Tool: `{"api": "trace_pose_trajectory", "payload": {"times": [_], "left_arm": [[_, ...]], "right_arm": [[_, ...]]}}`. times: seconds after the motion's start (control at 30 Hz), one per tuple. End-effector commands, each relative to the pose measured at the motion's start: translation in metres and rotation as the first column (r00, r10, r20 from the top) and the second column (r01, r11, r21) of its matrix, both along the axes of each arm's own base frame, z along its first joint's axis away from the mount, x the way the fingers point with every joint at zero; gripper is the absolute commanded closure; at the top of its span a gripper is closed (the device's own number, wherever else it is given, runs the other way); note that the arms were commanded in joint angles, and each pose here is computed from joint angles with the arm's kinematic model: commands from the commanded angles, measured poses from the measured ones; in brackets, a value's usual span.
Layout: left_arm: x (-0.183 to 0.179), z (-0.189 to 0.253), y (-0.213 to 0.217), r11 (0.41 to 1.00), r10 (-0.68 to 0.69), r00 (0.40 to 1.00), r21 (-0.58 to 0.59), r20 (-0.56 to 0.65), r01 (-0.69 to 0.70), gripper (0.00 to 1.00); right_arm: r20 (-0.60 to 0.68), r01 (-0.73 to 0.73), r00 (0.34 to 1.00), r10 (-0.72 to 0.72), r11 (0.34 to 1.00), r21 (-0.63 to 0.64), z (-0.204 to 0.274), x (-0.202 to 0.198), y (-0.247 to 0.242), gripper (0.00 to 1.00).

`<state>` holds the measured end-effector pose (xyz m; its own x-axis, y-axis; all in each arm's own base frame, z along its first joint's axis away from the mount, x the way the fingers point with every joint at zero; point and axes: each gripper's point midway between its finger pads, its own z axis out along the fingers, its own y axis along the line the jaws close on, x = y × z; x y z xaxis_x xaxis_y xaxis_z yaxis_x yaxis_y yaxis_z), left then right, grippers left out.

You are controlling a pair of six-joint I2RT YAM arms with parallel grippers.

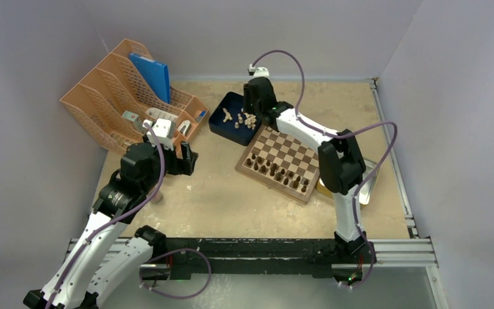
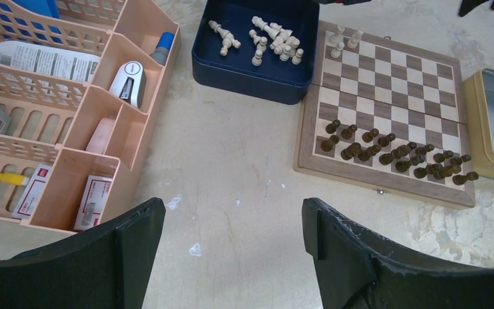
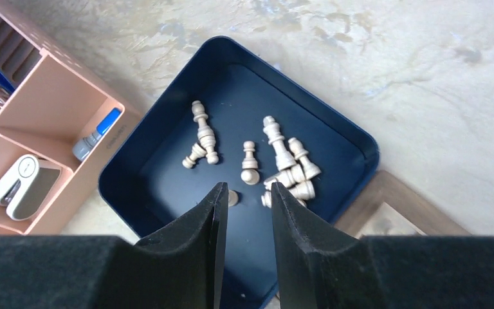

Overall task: Set up the chess pieces on the board
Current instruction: Pick up the chess piece from the storage box.

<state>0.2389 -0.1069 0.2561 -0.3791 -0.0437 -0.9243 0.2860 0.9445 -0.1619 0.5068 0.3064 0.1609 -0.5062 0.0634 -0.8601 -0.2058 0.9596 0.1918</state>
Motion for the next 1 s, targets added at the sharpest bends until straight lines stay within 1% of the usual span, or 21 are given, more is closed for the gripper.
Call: {"api": "trace_pose_trajectory", "payload": {"times": [0.0,0.37,0.6,0.97], "left_arm": [[0.003,0.006,0.000,1.000,0.005,1.000,-0.010,0.028,-0.005,0.22],[0.002,0.007,0.001,1.000,0.008,0.999,-0.012,0.034,-0.008,0.22],[0.002,0.007,0.001,1.000,0.008,0.999,-0.010,0.033,-0.008,0.22],[0.002,0.007,0.001,1.000,0.008,0.999,-0.010,0.034,-0.007,0.22]], "right_arm": [[0.070,-0.063,0.996,0.063,0.998,0.003,0.011,0.017,0.020,0.66],[0.012,-0.107,0.994,0.108,0.993,-0.059,-0.042,0.028,0.033,0.66],[0.018,-0.145,0.989,0.145,0.989,-0.033,-0.052,0.027,0.043,0.66],[-0.015,-0.127,0.992,0.127,0.990,-0.064,-0.074,0.033,0.045,0.69]]}}
